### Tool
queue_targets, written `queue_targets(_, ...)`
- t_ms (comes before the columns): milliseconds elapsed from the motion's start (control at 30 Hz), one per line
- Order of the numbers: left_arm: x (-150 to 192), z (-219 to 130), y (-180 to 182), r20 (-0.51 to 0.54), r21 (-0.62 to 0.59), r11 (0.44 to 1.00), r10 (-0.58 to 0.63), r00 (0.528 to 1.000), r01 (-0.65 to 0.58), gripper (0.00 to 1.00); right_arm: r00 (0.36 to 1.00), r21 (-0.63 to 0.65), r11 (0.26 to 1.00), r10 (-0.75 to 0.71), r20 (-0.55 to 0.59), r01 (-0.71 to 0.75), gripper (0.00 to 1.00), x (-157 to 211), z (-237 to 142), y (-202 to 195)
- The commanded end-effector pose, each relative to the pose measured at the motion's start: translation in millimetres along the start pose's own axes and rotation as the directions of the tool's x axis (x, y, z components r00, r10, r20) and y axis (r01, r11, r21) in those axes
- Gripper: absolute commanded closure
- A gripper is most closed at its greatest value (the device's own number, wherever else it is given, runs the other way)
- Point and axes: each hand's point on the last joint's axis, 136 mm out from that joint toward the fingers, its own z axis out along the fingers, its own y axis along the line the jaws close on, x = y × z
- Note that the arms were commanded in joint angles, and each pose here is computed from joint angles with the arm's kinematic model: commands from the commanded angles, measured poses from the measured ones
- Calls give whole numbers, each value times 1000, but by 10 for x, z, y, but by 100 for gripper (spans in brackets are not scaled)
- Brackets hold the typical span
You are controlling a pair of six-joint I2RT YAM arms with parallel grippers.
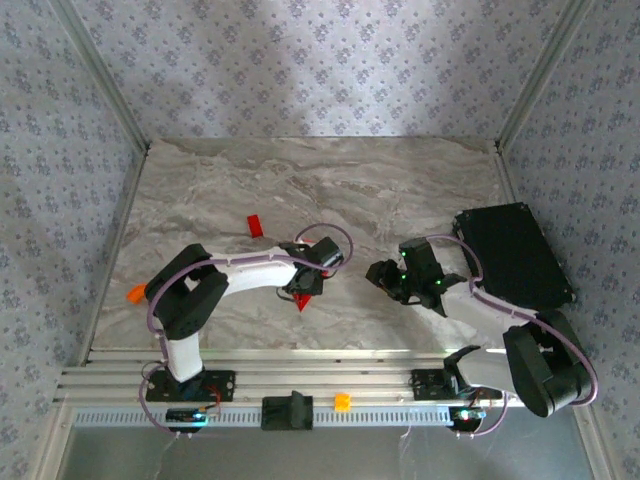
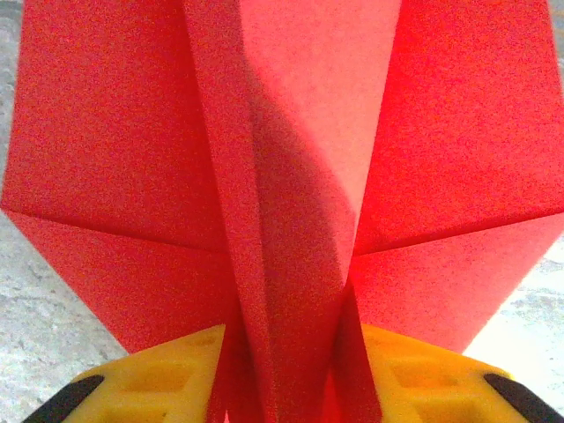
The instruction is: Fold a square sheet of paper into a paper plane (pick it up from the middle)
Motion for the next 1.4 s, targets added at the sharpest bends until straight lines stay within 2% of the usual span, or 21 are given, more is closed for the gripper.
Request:
queue_targets(0,250,130,104,-72,-50,999,13,997,-16,62,1000,-1,1000,-7,-5,7,58,1,15,5)
queue_targets(233,180,40,15,-52,-24,1000,-14,999,12,61,1000,-6,1000,-23,-2,23,58,-4,-6,34)
queue_targets(433,-14,-259,-103,19,43,998,-56,998,56,58,996,34,996,-84,12,84,57,-69,-106,54)
queue_targets(633,-159,-506,-76,80,60,995,-82,993,77,56,988,79,987,-146,46,142,55,-188,-263,63)
queue_targets(767,-184,-643,-23,108,73,993,-100,989,93,55,974,165,970,-197,107,178,53,-361,-476,2)
queue_targets(900,-271,-819,92,184,77,993,-103,977,91,53,921,338,919,-298,250,205,49,-726,-865,-103)
queue_targets(1067,-521,-1021,555,319,16,994,-107,942,107,40,758,587,775,-523,390,233,33,-1246,-1444,-202)
queue_targets(1167,-686,-1059,1001,375,-22,985,-153,914,174,33,657,689,687,-632,411,230,26,-1475,-1539,-353)
queue_targets(1267,-824,-1089,1473,439,-70,970,-181,880,235,20,634,719,655,-663,398,233,24,-1592,-1471,-548)
queue_targets(1367,-980,-1177,2020,518,-155,937,-193,833,313,9,628,692,668,-669,397,273,24,-1678,-1277,-661)
